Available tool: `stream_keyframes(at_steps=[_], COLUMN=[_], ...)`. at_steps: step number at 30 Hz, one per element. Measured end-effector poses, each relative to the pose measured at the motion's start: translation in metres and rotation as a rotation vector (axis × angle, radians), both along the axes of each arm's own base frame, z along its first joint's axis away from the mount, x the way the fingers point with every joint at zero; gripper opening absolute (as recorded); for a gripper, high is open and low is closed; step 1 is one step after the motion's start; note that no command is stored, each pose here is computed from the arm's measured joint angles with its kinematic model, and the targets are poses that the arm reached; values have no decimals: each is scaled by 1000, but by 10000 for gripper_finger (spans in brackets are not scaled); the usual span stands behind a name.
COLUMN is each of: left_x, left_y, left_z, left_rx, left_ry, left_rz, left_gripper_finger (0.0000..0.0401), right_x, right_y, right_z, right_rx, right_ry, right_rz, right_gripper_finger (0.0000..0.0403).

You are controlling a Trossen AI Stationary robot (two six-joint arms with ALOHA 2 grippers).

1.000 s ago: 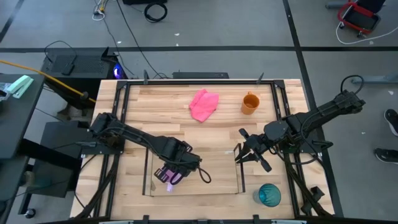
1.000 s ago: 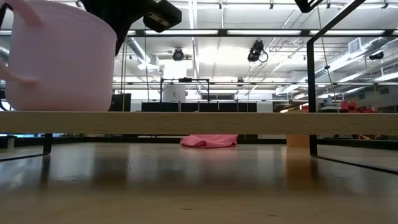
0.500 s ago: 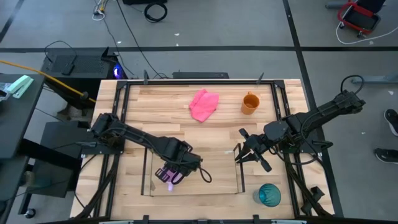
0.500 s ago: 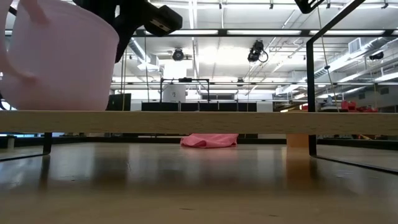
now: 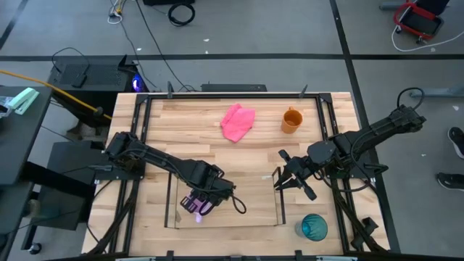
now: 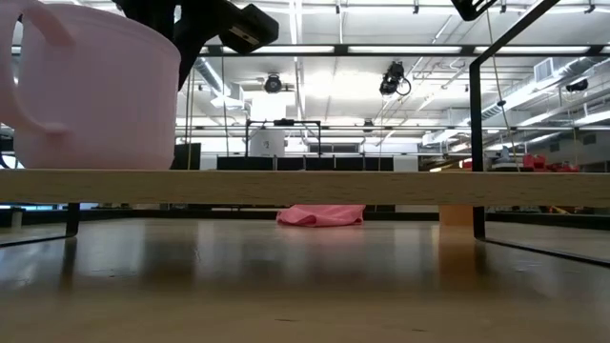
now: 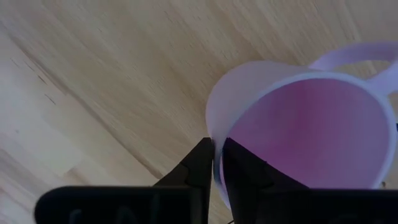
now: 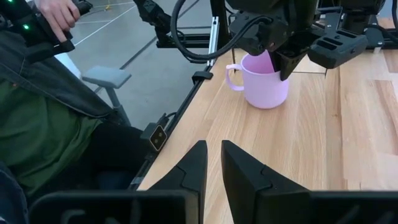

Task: Stack small to large cups/mugs on shelf
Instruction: Put the purple mug on the shelf, then put the orange mug on the shelf

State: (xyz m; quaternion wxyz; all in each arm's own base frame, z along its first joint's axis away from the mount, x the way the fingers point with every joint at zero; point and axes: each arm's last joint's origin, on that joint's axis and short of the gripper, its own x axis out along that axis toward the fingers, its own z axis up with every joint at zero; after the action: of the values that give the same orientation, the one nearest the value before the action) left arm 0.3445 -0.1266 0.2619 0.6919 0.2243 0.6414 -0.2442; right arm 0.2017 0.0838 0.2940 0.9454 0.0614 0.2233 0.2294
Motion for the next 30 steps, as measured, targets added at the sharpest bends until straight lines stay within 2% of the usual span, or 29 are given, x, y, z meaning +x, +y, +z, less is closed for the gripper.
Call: stream_keyframes(at_steps=[23,30], left_x=[-13,-29], left_y=[5,11], left_z=[30,56], left_rx=[-34,-63], left_ry=[-88,-158], left_rz=[57,108], left_gripper_finger=[43,30], right_x=[0,0], right_y=[0,0], right_z=[0,0], right_rx=[0,10], right_ry=[0,5], right_rz=[0,-5], right_gripper_finger=[55,55])
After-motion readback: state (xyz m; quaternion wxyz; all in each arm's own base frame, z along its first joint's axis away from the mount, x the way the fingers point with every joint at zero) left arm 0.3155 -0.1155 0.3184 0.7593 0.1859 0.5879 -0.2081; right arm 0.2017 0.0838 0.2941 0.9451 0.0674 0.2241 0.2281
